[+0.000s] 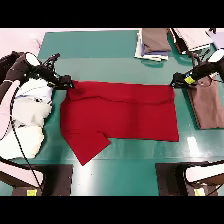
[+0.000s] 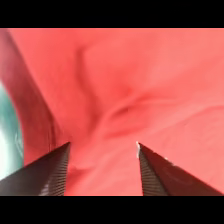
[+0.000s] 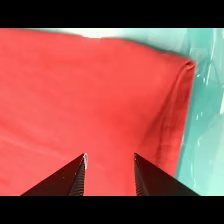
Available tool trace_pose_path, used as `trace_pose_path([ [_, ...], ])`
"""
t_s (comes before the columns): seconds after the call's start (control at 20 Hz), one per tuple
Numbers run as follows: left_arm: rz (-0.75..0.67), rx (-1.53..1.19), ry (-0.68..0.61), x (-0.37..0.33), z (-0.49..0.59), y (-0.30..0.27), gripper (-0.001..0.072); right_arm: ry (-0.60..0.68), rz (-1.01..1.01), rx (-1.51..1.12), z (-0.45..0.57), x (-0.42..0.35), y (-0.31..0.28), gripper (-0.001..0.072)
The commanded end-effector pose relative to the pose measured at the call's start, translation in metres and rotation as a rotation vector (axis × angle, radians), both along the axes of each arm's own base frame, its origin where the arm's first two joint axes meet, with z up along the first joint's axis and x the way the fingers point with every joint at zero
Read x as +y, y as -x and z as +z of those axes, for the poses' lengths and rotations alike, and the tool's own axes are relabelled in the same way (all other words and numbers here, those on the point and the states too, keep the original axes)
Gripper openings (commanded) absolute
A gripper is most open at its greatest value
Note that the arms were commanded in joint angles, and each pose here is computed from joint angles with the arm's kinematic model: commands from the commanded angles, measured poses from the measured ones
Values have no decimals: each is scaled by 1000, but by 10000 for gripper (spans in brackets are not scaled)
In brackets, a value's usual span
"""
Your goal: Fold the shirts.
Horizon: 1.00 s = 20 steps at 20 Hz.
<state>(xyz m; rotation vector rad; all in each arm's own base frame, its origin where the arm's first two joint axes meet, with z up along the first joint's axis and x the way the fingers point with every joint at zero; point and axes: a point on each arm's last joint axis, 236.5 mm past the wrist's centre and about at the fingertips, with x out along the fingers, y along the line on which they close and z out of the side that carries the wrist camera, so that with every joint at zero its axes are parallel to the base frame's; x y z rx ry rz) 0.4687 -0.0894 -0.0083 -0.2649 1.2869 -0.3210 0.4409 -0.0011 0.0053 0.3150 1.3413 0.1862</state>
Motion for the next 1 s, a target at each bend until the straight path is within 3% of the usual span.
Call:
trace_pose_path([
  [0.0, -1, 60, -72, 16, 6, 23, 491, -7, 3, 10, 13, 0, 17, 353],
  [0.2, -2, 112, -149, 33, 10, 94, 491, 4, 2, -48, 43, 3, 59, 354],
  [0.5, 86, 263, -140, 34, -43, 240, 492, 23, -20, -133, 56, 11, 99, 354],
  [0.95, 205, 285, 122, -18, -74, 269, 491, 33, -20, -189, 74, 14, 112, 354],
])
